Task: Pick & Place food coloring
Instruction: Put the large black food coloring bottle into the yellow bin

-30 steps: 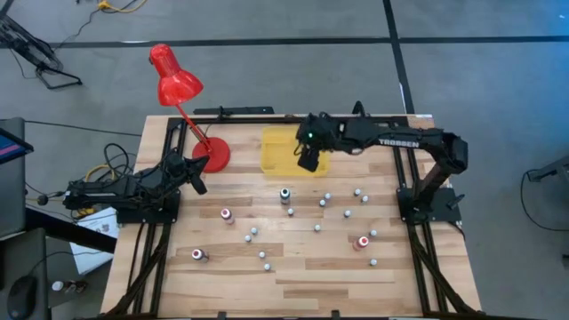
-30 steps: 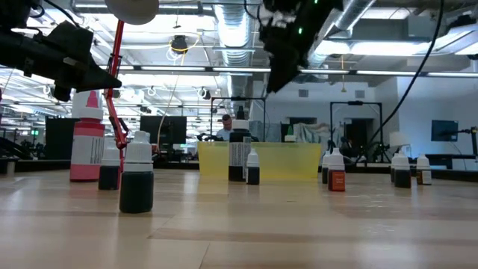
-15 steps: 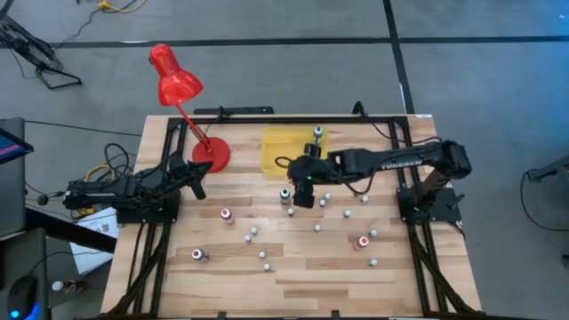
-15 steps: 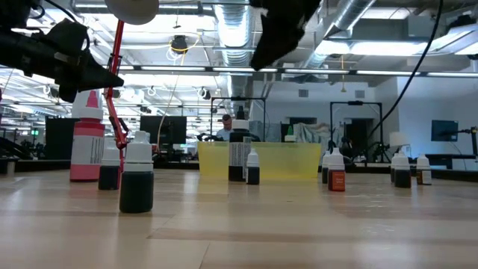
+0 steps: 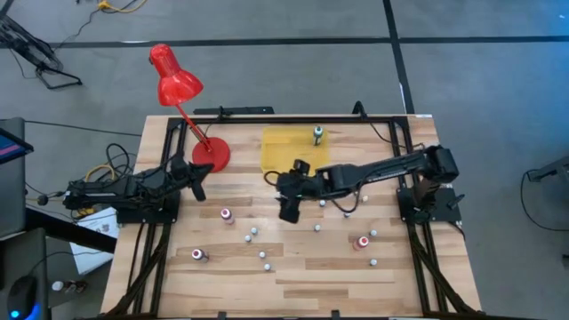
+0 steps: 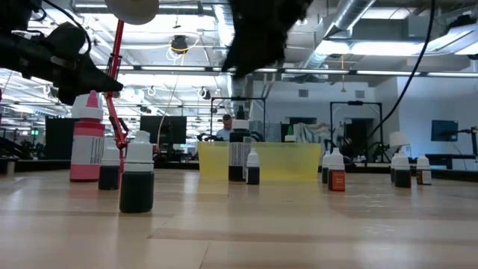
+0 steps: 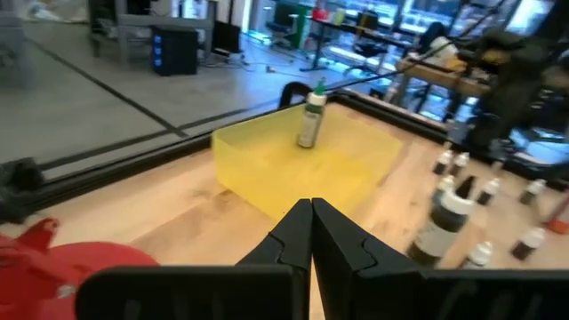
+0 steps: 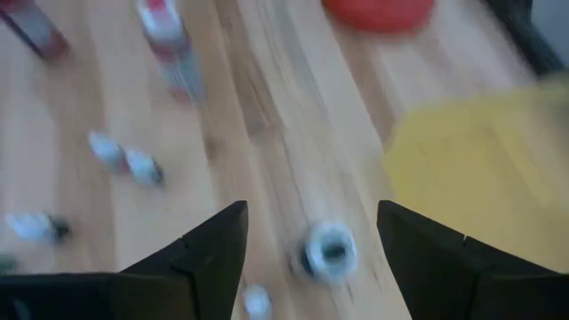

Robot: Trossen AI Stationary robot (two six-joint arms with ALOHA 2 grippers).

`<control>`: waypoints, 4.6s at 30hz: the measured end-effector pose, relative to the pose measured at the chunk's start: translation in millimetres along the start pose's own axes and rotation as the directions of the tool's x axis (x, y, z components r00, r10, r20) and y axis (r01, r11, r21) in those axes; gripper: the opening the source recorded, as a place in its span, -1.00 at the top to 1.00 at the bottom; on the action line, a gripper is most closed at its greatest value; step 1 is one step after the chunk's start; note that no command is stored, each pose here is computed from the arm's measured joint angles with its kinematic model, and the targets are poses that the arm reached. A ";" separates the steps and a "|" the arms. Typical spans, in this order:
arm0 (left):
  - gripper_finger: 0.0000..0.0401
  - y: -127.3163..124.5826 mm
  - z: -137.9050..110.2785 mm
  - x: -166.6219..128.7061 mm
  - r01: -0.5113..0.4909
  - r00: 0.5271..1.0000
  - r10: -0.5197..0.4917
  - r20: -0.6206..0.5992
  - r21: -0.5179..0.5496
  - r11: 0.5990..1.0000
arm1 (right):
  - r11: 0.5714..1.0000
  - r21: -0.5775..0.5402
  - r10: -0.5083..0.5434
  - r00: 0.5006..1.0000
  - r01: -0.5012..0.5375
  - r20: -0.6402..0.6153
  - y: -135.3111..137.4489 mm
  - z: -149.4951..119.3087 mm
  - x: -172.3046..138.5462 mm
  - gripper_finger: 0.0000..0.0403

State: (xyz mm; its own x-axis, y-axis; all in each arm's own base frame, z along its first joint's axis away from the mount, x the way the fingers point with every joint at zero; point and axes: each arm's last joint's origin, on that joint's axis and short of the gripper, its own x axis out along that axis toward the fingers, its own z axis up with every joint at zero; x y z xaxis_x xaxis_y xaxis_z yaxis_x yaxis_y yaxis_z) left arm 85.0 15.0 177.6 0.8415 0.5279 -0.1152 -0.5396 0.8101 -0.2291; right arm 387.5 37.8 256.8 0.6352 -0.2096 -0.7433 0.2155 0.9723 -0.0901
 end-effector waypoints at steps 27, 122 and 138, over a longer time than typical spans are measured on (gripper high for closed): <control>1.00 -2.5 -2.6 -0.2 0.102 0.994 -0.101 -0.048 0.003 0.995 | 0.987 0.158 0.061 0.978 -0.029 -0.199 -19.7 -23.5 71.2 -0.19; 1.00 1.1 -6.9 -0.6 0.024 0.997 -0.023 -0.080 0.000 1.000 | 0.907 0.354 -0.170 0.968 0.226 -0.183 -172.1 -69.2 -7.8 0.49; 1.00 0.8 -7.2 -0.6 0.030 0.996 -0.033 -0.085 -0.043 0.999 | 0.847 0.397 -0.277 0.931 0.353 -0.237 -181.0 -88.4 33.7 0.49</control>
State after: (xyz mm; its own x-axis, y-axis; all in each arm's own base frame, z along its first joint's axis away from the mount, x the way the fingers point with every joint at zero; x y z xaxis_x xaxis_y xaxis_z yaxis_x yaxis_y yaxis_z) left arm 84.3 13.5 170.5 0.8584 0.4770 -0.1891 -0.5125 0.8139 -0.2735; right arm 304.4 -136.2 189.4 0.3559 -0.4403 -0.8243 0.7012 0.7089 -0.0759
